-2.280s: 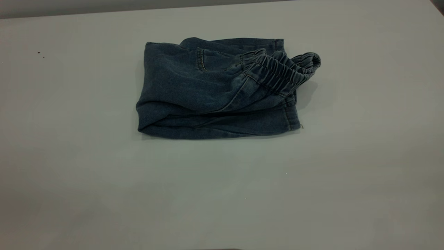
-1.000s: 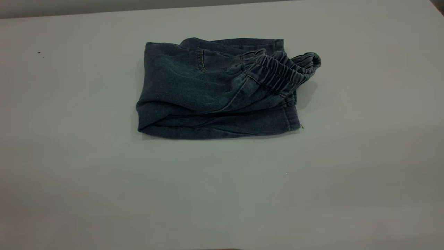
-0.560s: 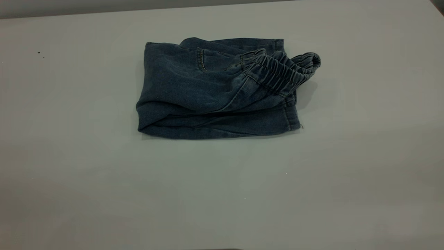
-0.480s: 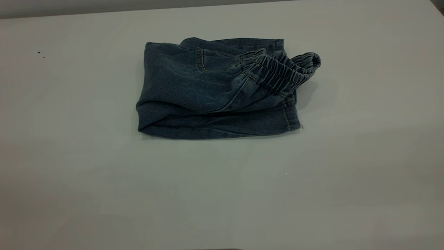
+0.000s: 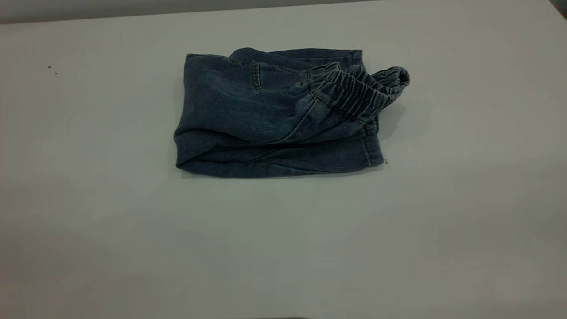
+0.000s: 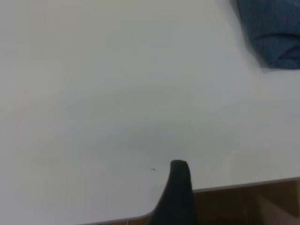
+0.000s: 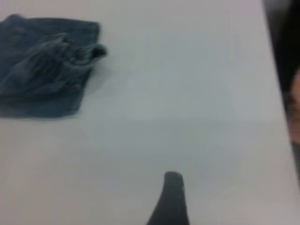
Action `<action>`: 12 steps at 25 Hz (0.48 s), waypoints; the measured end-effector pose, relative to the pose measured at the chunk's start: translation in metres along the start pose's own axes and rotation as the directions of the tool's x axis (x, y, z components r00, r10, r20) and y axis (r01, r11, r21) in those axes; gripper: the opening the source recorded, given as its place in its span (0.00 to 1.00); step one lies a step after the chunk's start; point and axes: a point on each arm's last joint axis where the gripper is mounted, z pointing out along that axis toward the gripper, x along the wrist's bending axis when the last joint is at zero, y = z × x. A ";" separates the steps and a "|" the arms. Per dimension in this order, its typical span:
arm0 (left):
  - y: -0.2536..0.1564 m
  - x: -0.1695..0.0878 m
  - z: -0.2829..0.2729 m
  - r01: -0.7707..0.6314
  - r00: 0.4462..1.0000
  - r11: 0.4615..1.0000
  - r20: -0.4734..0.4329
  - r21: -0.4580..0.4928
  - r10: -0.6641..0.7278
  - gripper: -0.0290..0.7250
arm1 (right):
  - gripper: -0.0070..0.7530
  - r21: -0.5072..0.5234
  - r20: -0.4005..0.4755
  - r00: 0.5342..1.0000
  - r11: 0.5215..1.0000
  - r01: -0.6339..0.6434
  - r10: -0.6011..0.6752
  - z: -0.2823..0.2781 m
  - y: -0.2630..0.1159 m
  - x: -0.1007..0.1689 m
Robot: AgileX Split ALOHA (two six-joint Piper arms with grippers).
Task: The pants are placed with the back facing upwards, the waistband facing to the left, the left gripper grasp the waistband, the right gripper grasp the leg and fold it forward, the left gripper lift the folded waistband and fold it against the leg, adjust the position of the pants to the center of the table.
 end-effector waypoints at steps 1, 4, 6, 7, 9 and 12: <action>0.000 0.000 0.000 0.000 1.000 1.000 0.000 0.000 0.000 0.82 | 0.75 0.000 0.017 1.000 1.000 -0.012 0.012 0.000 0.000 -0.002; 0.000 0.000 0.000 0.000 1.000 1.000 0.000 0.000 0.000 0.82 | 0.75 -0.002 0.034 0.999 1.000 -0.031 0.031 0.000 0.000 -0.003; 0.000 0.000 0.000 0.000 1.000 1.000 0.000 0.000 0.000 0.82 | 0.75 -0.004 0.035 0.999 0.999 -0.033 0.033 0.000 0.000 -0.003; 0.000 0.000 0.000 0.000 1.000 1.000 0.000 0.000 0.000 0.82 | 0.75 -0.004 0.035 0.999 0.999 -0.033 0.033 0.000 0.000 -0.003; 0.000 0.000 0.000 0.000 1.000 1.000 0.000 0.000 0.000 0.82 | 0.75 -0.006 0.035 0.999 0.999 -0.032 0.033 0.000 0.000 -0.003; 0.000 0.000 0.000 -0.001 1.000 1.000 0.000 0.000 0.001 0.82 | 0.75 -0.006 0.035 0.999 0.999 -0.033 0.033 0.000 0.000 -0.003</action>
